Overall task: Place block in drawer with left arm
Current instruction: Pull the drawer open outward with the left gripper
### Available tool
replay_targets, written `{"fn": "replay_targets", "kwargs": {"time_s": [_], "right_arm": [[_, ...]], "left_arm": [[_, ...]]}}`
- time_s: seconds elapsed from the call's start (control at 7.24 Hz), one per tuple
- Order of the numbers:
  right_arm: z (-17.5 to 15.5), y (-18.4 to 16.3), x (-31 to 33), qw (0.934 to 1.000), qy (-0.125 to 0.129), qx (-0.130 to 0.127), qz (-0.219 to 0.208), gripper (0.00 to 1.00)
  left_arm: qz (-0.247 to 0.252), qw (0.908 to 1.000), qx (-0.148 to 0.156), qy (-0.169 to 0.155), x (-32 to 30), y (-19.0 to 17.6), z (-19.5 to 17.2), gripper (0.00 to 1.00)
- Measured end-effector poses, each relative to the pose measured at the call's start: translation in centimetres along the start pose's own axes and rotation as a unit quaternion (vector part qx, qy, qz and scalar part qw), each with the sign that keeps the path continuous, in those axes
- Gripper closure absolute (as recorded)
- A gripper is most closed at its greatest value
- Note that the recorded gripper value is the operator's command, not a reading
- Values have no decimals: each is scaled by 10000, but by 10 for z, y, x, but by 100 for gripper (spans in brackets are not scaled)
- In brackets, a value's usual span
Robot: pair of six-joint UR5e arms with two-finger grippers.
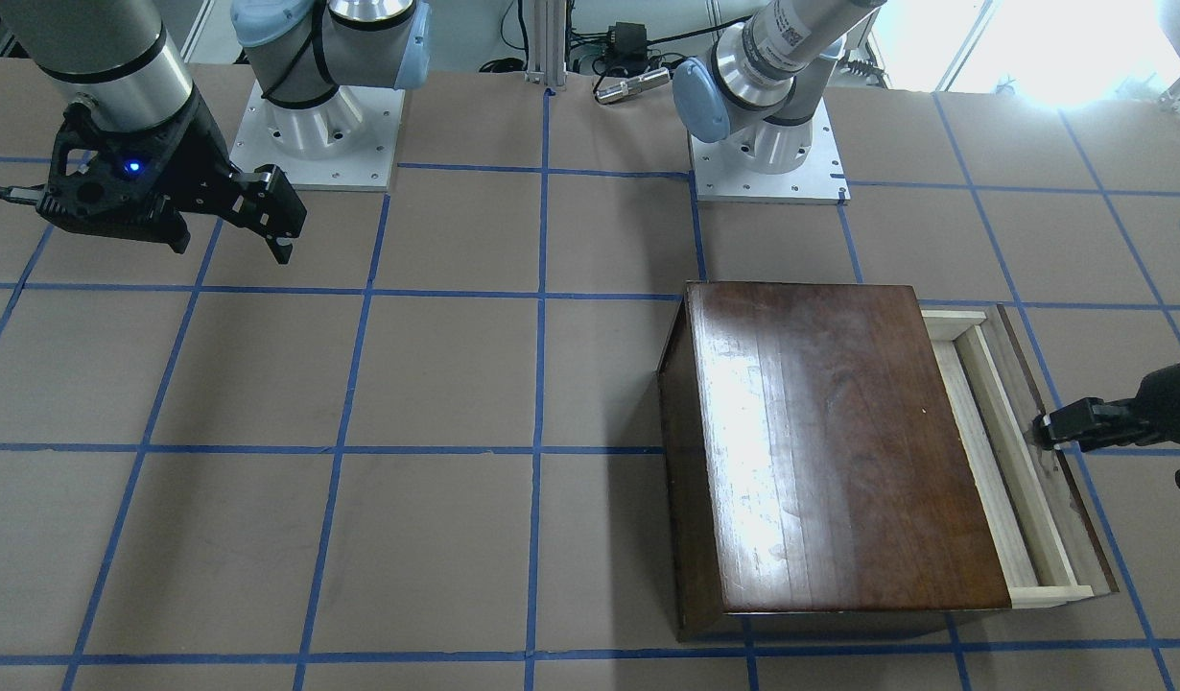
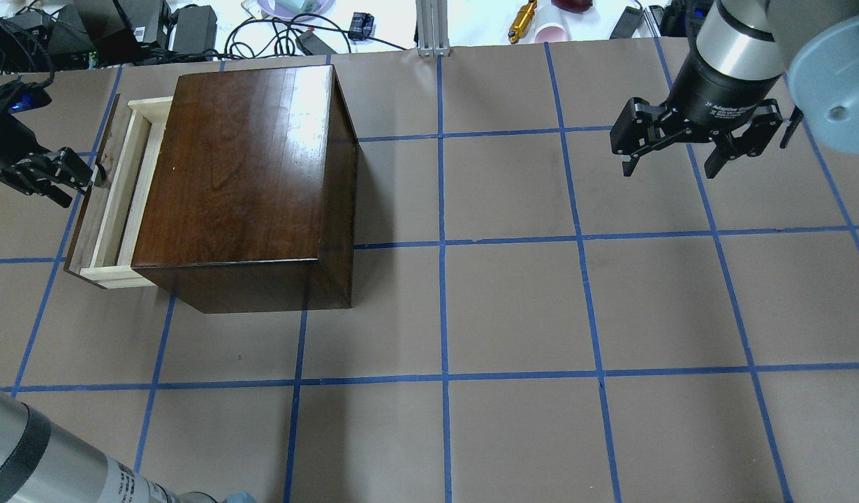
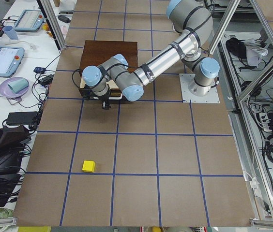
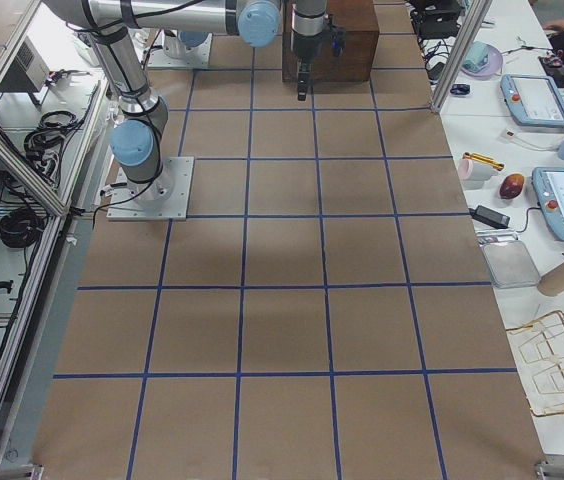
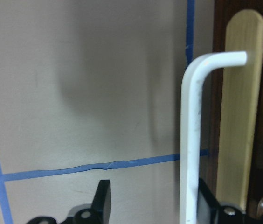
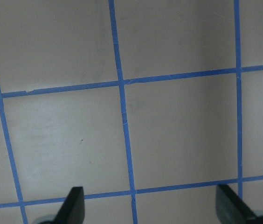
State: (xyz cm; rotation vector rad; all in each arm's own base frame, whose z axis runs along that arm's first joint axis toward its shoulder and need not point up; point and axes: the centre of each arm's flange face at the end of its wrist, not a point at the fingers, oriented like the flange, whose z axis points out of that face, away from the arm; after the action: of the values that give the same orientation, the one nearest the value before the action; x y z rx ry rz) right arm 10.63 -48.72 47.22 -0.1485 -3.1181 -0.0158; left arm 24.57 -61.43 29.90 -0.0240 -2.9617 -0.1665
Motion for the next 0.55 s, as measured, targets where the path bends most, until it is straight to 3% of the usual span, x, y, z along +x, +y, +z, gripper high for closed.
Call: {"fn": "replay_targets", "kwargs": {"time_s": [0.55], "right_arm": [[0, 0, 0, 10000, 0, 0, 0, 0]], "left_arm": [[-2, 9999, 0, -134, -4, 1, -3, 33]]}}
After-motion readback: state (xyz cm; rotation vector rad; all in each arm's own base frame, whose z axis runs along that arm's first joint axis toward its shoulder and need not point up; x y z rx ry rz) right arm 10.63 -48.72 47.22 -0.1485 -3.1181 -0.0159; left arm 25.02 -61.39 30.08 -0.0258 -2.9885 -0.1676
